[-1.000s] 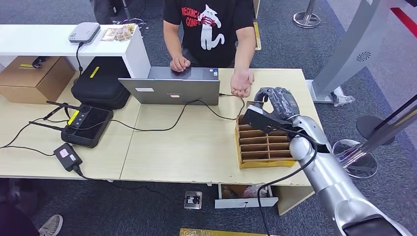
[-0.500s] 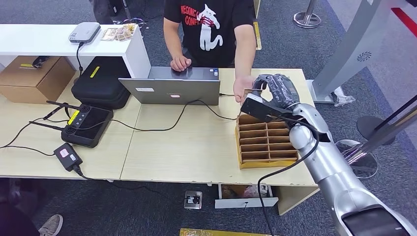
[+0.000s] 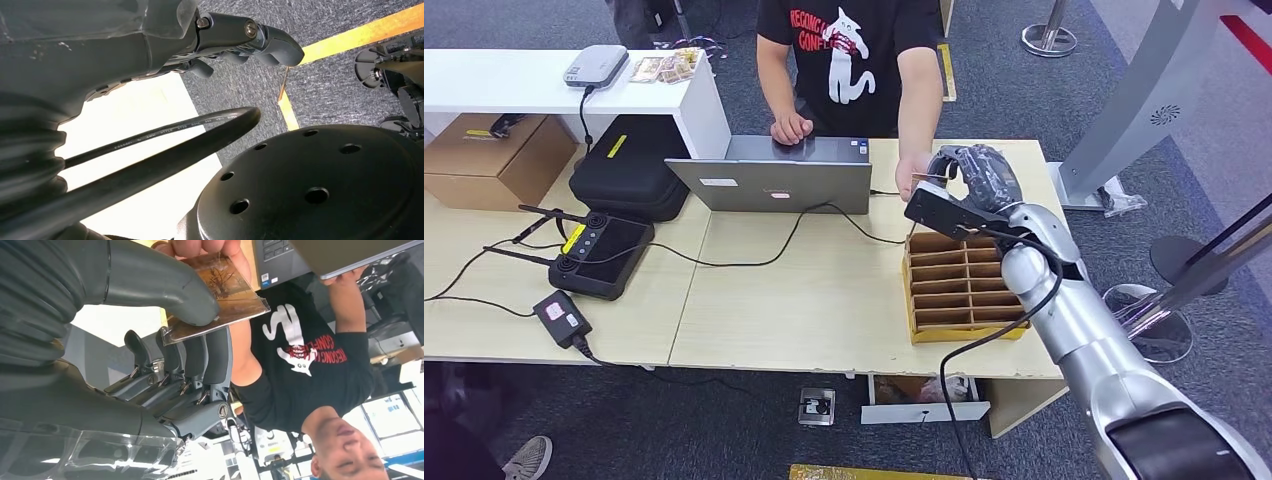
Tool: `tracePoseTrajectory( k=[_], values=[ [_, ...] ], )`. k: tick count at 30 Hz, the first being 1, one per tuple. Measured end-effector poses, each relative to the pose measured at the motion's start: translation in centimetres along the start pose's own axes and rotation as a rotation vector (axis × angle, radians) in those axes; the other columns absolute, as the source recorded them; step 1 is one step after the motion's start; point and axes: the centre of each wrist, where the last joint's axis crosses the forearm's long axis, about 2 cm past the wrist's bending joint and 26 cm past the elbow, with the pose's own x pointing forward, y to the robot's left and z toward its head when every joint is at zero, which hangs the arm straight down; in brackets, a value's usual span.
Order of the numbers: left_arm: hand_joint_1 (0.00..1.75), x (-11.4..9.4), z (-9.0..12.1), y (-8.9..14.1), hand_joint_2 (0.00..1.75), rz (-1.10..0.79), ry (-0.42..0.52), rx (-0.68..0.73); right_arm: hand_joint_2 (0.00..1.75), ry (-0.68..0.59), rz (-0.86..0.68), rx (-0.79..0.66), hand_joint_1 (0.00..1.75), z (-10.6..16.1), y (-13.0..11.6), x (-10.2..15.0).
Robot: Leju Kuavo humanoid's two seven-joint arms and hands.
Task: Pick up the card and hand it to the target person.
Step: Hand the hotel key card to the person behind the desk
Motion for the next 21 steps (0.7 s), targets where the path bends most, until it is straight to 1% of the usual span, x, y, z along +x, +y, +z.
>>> tracePoseTrajectory(
  k=[2, 3, 5, 6, 7, 13, 21],
  values=[
    [0.0, 0.0, 0.0, 0.0, 1.75, 0.0, 0.0, 0.0, 1.75, 0.001, -0.003, 0.002, 1.36, -0.1, 0.1, 0.1],
    [0.0, 0.0, 0.0, 0.0, 1.75, 0.0, 0.0, 0.0, 1.75, 0.002, -0.005, 0.004, 1.1, -0.2, 0.2, 0.1],
    [0.0, 0.0, 0.0, 0.0, 1.75, 0.001, -0.001, -0.001, 1.75, 0.003, -0.008, 0.009, 0.41, -0.4, 0.3, 0.2],
    [0.0, 0.0, 0.0, 0.0, 1.75, 0.001, -0.002, -0.001, 1.75, 0.005, -0.01, 0.012, 0.09, -0.6, 0.4, 0.3],
    [0.0, 0.0, 0.0, 0.0, 1.75, 0.001, -0.002, -0.002, 1.75, 0.007, -0.012, 0.015, 0.0, -0.8, 0.4, 0.4],
    [0.0, 0.0, 0.0, 0.0, 1.75, -0.006, 0.0, -0.003, 1.75, 0.03, -0.019, 0.034, 0.0, -2.1, 0.4, 0.5],
    [0.0, 0.1, 0.0, 0.1, 1.75, -0.024, 0.008, -0.002, 1.75, 0.055, -0.015, 0.053, 0.0, -2.1, 0.3, -0.1]
  ],
)
